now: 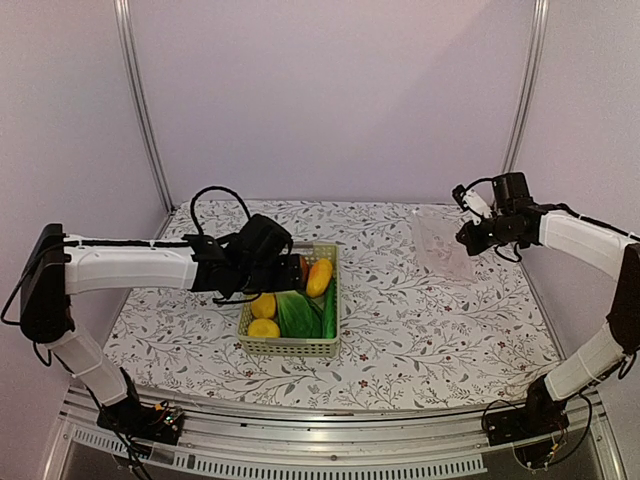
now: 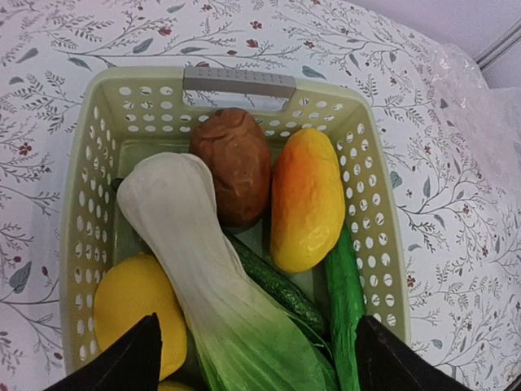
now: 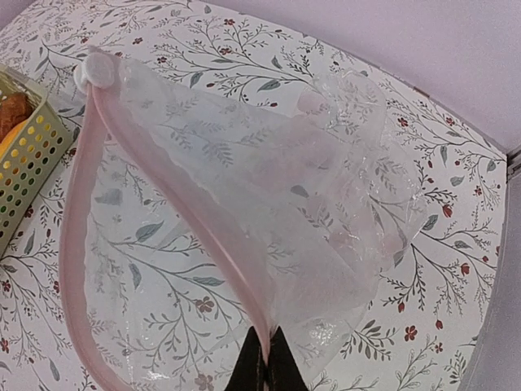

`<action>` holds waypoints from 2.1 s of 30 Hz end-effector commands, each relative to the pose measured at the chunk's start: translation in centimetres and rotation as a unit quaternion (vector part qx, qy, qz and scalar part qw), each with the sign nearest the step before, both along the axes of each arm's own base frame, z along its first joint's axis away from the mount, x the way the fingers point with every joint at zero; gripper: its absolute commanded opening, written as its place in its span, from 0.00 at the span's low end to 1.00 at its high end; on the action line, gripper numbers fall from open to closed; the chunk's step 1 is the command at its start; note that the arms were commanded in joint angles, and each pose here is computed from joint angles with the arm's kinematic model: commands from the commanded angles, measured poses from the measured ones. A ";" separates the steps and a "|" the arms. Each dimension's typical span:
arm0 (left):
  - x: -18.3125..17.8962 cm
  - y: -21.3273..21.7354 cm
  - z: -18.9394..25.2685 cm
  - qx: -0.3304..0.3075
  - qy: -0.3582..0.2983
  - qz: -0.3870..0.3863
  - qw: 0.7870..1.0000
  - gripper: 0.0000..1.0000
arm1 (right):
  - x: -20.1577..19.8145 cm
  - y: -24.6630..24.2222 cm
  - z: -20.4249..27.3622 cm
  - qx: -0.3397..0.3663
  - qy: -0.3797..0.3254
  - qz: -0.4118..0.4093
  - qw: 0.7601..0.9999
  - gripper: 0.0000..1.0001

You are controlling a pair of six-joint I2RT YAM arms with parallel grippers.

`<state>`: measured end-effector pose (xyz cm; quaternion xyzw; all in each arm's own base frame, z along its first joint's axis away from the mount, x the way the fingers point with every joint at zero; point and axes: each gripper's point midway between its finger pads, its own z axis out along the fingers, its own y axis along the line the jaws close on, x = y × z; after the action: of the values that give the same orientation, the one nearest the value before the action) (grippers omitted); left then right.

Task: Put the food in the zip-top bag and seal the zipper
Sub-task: Pick up the fake vegetable from the bin.

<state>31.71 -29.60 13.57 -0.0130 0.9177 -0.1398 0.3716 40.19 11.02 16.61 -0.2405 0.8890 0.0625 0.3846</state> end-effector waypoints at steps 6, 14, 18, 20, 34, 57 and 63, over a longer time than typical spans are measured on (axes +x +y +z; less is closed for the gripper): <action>-0.5 0.4 -2.7 -0.005 0.048 0.037 0.998 0.78 | -1.1 1.4 0.5 0.038 -0.016 0.036 0.998 0.00; 0.3 0.3 -2.5 -0.001 0.041 0.042 0.998 0.75 | -1.6 1.7 0.9 0.044 -0.022 0.045 0.998 0.00; 1.8 0.2 -0.7 0.012 0.023 0.030 0.999 0.74 | -1.7 1.7 0.9 0.044 -0.021 0.046 0.998 0.00; 2.6 0.1 0.3 0.023 0.011 0.021 0.999 0.74 | -1.6 1.7 0.9 0.044 -0.022 0.046 0.998 0.00; 8.2 -0.1 2.6 0.074 -0.007 -0.057 0.996 0.72 | -1.7 1.8 0.4 0.042 -0.016 0.048 0.998 0.00; 11.1 0.3 -7.5 0.135 0.126 -0.063 0.981 0.71 | -2.2 2.0 0.3 0.049 -0.013 0.057 0.997 0.00; 10.7 -0.4 -9.3 0.129 0.154 -0.080 0.976 0.72 | -2.1 2.0 0.3 0.048 -0.012 0.056 0.997 0.00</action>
<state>43.11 -30.22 6.77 0.0823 0.9613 -0.0449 0.2589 38.50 12.90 16.66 -0.2688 0.8687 0.1191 0.3987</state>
